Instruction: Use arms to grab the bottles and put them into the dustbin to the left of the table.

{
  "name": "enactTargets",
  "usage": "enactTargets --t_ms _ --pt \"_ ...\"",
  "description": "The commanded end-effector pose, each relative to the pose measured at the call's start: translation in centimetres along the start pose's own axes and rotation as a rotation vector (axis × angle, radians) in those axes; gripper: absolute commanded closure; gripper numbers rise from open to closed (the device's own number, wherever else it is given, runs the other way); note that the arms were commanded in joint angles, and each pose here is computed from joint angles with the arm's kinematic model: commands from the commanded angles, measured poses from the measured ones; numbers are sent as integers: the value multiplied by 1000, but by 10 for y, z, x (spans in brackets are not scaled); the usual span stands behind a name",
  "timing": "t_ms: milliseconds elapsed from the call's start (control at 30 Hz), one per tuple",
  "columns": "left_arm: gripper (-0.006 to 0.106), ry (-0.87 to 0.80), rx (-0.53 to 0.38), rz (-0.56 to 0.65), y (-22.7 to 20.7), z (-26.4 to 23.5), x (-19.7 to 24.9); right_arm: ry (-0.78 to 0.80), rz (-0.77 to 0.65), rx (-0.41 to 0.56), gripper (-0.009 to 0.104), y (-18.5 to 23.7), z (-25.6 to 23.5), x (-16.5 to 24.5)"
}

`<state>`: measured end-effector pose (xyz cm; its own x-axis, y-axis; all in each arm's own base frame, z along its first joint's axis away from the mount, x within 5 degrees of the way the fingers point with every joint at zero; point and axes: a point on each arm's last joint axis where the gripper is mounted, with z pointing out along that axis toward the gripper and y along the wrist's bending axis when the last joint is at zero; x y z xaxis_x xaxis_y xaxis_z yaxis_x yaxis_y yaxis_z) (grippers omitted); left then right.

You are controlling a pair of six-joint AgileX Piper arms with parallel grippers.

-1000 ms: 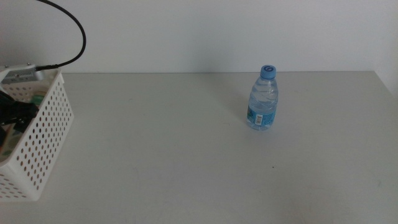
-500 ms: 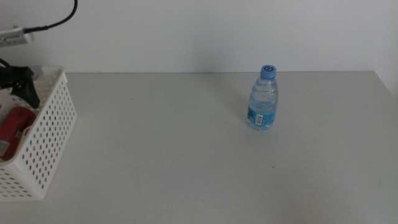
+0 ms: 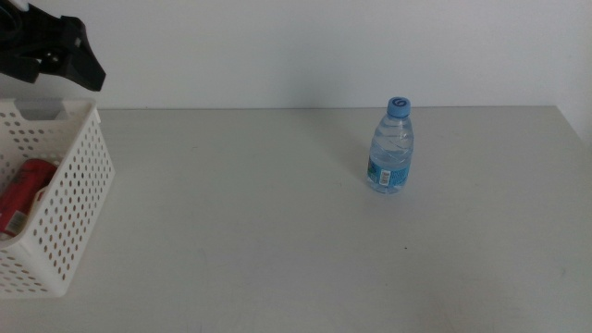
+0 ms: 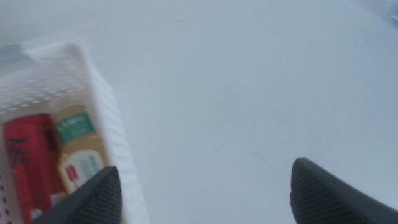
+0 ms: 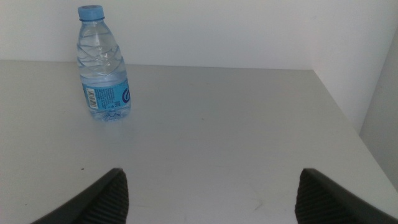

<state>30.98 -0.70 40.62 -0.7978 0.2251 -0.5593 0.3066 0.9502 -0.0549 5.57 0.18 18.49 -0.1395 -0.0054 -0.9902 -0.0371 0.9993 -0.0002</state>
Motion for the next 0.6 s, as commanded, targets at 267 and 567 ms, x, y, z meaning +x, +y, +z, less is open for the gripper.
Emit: enactTargets --t_ms 267,567 --pt "8 -218 -27 33 -81 -42 86 -107 -19 5 24 0 -3 -11" --pt "8 -307 98 -85 -102 -65 186 -107 -19 5 24 0 -3 -11"
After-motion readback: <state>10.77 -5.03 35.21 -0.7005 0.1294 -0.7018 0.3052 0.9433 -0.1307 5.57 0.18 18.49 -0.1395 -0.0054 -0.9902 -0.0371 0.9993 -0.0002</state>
